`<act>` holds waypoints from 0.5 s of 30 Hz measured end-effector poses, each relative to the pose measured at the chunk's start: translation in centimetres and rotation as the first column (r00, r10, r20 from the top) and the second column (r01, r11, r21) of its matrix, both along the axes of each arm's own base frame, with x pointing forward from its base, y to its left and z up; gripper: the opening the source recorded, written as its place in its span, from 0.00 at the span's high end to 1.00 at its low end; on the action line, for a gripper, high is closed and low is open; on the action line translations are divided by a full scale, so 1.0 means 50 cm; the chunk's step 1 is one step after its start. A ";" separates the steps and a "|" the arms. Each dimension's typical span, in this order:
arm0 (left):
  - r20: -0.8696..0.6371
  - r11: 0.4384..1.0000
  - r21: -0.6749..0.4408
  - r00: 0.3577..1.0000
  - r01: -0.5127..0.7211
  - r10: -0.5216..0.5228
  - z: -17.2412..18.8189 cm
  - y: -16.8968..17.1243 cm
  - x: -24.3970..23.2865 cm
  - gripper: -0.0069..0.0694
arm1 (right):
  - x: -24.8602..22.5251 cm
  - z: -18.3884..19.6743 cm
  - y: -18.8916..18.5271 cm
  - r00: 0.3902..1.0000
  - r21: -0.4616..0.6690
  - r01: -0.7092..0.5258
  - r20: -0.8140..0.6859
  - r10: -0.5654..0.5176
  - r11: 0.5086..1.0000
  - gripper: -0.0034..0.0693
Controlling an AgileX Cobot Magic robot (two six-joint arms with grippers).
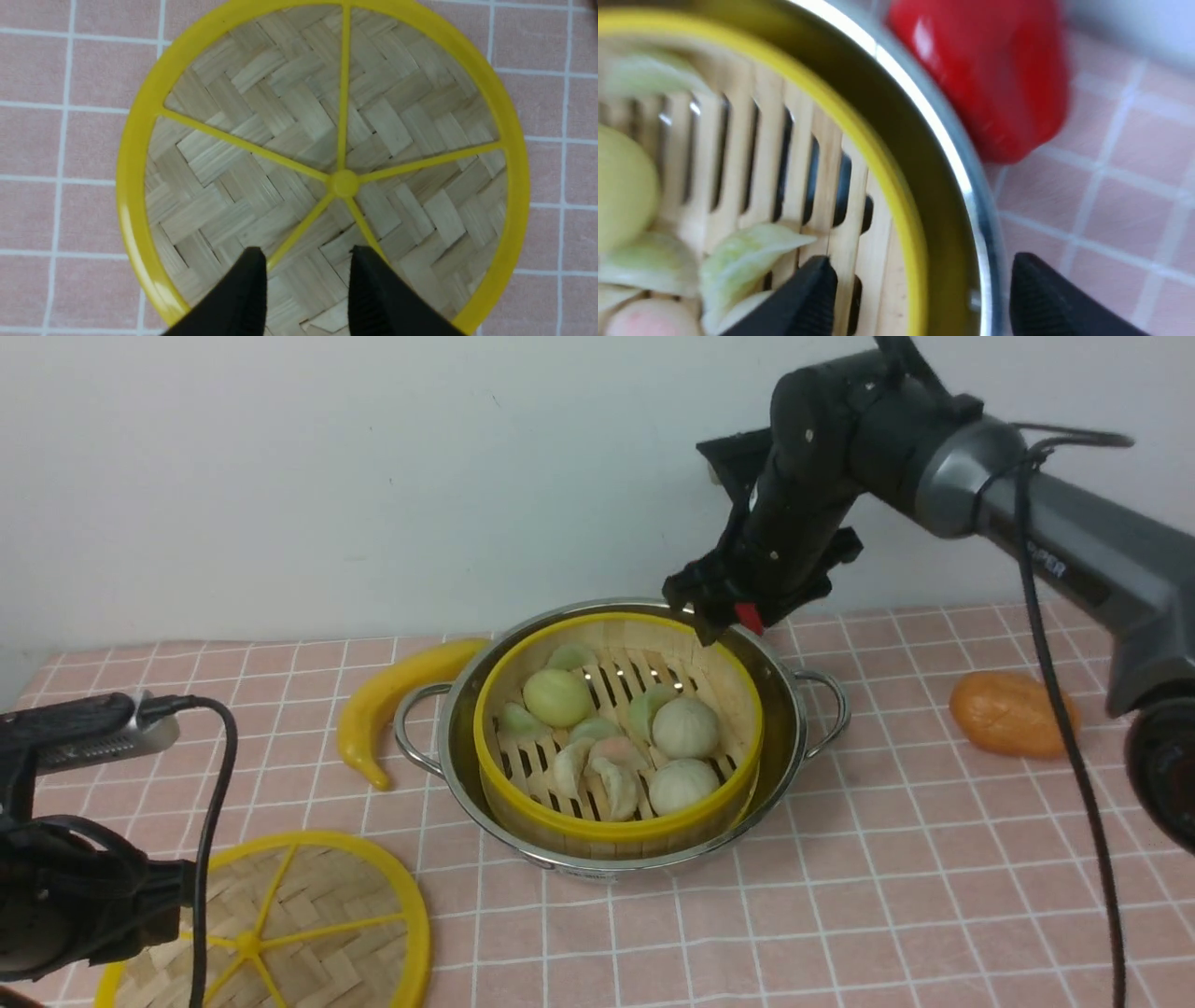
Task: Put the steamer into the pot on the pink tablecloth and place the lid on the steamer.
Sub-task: 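Grasp the bamboo steamer lid lying on the table by its centre knob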
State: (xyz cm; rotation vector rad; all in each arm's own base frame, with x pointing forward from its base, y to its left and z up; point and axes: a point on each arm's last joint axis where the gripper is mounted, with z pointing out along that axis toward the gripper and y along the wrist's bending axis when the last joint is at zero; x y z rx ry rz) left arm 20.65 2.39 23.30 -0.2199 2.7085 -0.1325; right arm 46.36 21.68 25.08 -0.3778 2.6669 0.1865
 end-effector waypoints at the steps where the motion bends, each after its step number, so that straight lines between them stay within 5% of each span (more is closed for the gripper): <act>1: -0.006 1.000 -0.003 1.000 -0.002 0.002 -0.005 0.001 0.004 0.59 | -0.004 0.021 -0.003 1.000 0.001 -0.001 0.022 0.001 1.000 0.26; 15: -0.130 0.988 -0.011 0.980 0.151 -0.151 -0.067 -0.048 0.118 0.59 | -0.150 0.320 -0.076 0.955 0.068 -0.050 0.296 0.028 0.996 0.26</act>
